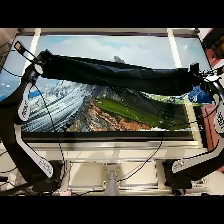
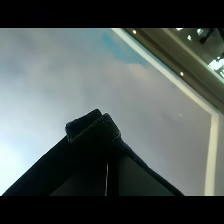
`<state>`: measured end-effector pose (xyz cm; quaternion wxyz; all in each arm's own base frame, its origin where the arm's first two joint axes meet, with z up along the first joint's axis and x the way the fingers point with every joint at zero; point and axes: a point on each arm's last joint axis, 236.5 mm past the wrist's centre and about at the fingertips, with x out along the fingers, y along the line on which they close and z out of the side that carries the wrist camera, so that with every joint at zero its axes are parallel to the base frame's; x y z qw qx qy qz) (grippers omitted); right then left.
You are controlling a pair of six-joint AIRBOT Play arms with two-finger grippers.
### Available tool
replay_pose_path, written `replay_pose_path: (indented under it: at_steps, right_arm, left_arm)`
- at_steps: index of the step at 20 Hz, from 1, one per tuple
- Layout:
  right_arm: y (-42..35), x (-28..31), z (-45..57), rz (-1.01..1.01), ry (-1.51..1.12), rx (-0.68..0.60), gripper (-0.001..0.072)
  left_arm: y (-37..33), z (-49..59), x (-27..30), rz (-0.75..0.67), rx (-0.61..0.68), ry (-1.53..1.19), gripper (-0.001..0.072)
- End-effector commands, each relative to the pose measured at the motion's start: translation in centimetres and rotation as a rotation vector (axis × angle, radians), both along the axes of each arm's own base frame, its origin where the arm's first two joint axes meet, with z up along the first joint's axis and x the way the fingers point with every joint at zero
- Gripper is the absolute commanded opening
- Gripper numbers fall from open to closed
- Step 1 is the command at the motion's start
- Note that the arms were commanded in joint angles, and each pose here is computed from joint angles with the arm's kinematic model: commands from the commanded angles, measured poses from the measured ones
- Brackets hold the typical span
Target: Fold the clothes and pants, and hang the long-sleeved shirts on hangers.
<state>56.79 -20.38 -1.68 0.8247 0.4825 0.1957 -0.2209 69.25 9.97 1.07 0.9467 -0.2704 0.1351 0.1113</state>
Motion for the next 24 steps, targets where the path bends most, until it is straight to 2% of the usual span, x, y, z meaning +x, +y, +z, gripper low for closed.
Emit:
replay_pose_path:
  at_steps: [1, 3, 4, 5, 6, 7, 8, 13, 15, 17, 19, 24]
  right_arm:
    - [-2.4, 0.2, 0.9, -0.133, -0.071, 0.021, 0.0041]
    - [-2.7, 0.4, 1.3, -0.150, -0.088, 0.009, 0.0041]
    - [-2.6, 0.5, 1.5, -0.150, -0.093, 0.003, 0.0042]
    - [-2.3, 0.8, 1.7, -0.150, -0.101, -0.005, 0.0104]
    - [-1.9, 1.0, 1.8, -0.146, -0.106, -0.011, 0.0331]
    - [-1.5, 1.2, 1.9, -0.139, -0.109, -0.019, 0.0535]
    - [-1.3, 1.3, 1.9, -0.134, -0.109, -0.021, 0.0588]
    - [-1.7, 1.1, 2.0, -0.083, -0.077, -0.120, 0.0588]
    - [-1.6, 1.0, 1.9, -0.057, -0.060, -0.148, 0.0588]
    - [-1.4, 0.8, 1.4, -0.028, -0.033, -0.160, 0.0587]
    - [-1.2, 0.6, 1.1, -0.001, -0.011, -0.189, 0.0587]
    - [-0.9, 0.5, 0.7, 0.024, 0.011, -0.199, 0.0587]
  left_arm:
    - [0.2, 0.6, 0.7, 0.024, 0.006, -0.077, 0.0038]
    - [0.3, 0.7, 0.8, 0.027, 0.009, -0.087, 0.0040]
    - [0.2, 0.8, 0.9, 0.029, 0.013, -0.100, 0.0068]
    - [-0.1, 0.9, 1.0, 0.027, 0.014, -0.107, 0.0226]
    - [-0.5, 1.0, 1.0, 0.021, 0.015, -0.109, 0.0483]
    - [-0.9, 1.3, 1.1, 0.017, 0.017, -0.120, 0.0656]
    - [-1.2, 1.6, 1.2, 0.013, 0.018, -0.127, 0.0684]
    - [-1.1, 3.4, 0.8, 0.002, 0.023, -0.120, 0.0683]
    - [-1.0, 1.2, -0.5, -0.039, 0.031, 0.036, 0.0683]
    - [-0.3, -3.4, -3.3, -0.063, -0.029, 0.268, 0.0684]
    - [0.0, -6.7, -6.1, -0.075, -0.110, 0.438, 0.0714]
    - [0.4, -7.8, -7.5, -0.042, -0.336, 0.477, 0.0713]
